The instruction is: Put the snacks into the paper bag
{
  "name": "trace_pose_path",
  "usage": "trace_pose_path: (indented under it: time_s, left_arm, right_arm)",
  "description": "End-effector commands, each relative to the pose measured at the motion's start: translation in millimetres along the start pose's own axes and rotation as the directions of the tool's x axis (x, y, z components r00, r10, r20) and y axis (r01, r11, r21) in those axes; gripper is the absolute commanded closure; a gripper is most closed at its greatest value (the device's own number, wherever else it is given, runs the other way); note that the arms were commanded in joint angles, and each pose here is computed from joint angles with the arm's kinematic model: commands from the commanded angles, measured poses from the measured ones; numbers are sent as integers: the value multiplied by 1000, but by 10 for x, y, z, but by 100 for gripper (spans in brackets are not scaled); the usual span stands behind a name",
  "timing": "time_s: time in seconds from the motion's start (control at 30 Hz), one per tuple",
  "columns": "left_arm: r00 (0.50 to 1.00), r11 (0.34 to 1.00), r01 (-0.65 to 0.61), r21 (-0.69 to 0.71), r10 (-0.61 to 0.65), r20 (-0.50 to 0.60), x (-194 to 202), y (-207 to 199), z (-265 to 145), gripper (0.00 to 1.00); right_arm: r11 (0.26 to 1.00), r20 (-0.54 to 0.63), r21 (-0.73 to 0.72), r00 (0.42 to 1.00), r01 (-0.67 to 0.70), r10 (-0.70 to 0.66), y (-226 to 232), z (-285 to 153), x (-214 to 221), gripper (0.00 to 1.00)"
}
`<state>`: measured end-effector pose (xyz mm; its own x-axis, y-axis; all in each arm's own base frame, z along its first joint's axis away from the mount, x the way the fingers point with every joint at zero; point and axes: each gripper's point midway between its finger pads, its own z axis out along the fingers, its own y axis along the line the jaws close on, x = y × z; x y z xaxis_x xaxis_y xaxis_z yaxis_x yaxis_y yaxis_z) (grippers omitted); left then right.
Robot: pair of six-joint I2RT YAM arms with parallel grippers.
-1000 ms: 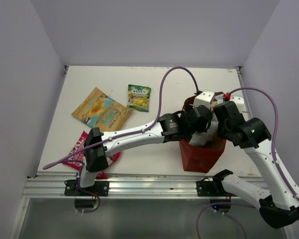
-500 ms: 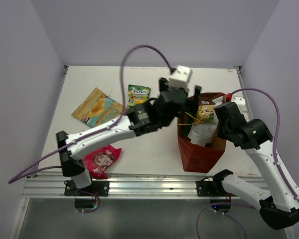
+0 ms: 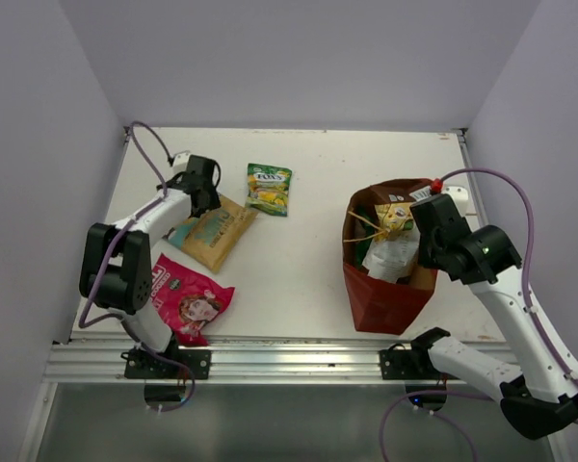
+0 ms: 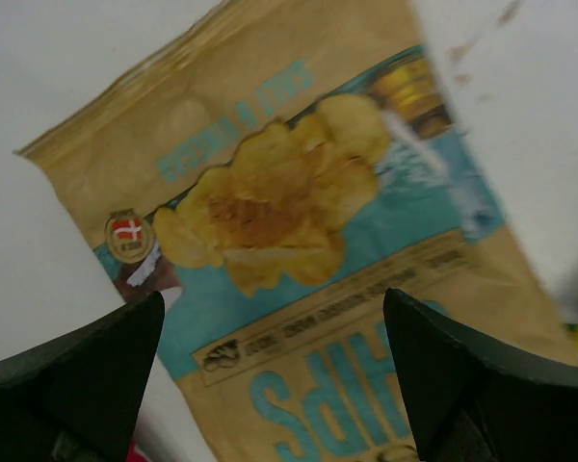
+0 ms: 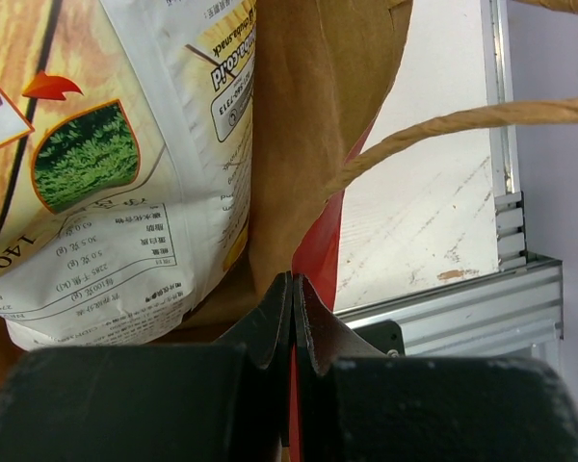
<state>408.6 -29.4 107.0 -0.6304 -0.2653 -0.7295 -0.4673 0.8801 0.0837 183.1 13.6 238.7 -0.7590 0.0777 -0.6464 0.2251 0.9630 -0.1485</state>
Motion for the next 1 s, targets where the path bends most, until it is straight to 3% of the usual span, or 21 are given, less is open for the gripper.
trace_pose_path:
  time_s: [0.0,0.33,0.5,0.63,0.67,0.73,0.97]
  left_arm:
    - [995,994,102,49,-102,-12,-47,99,167,0]
    - [983,998,10,67,3,-183,733,48,586,0]
    - [961,1000,-19,10,21,-276,1153,184,693,0]
    - [954,999,-48,-11,43,-297,1249,244,723,56]
    - [952,999,-51,-14,44,-303,1261,243,731,80]
    - [945,997,-70,-34,55,-321,1316,274,753,100]
    - [966,998,-65,0,63,-250,1076,248,664,100]
  right_arm:
    - [1000,9,-25,1000,9,-9,33,-47,-55,100]
    - [997,24,-71,1000,2,0,119,-80,-126,100]
    - [997,40,-78,999,2,1,110,-118,-170,100]
    - [996,46,-86,999,2,2,112,-130,-173,100]
    - [996,48,-89,999,2,2,112,-136,-176,100]
    - [996,50,-93,999,-1,6,119,-135,-183,100]
    - [996,53,-94,999,-3,8,106,-143,-167,100]
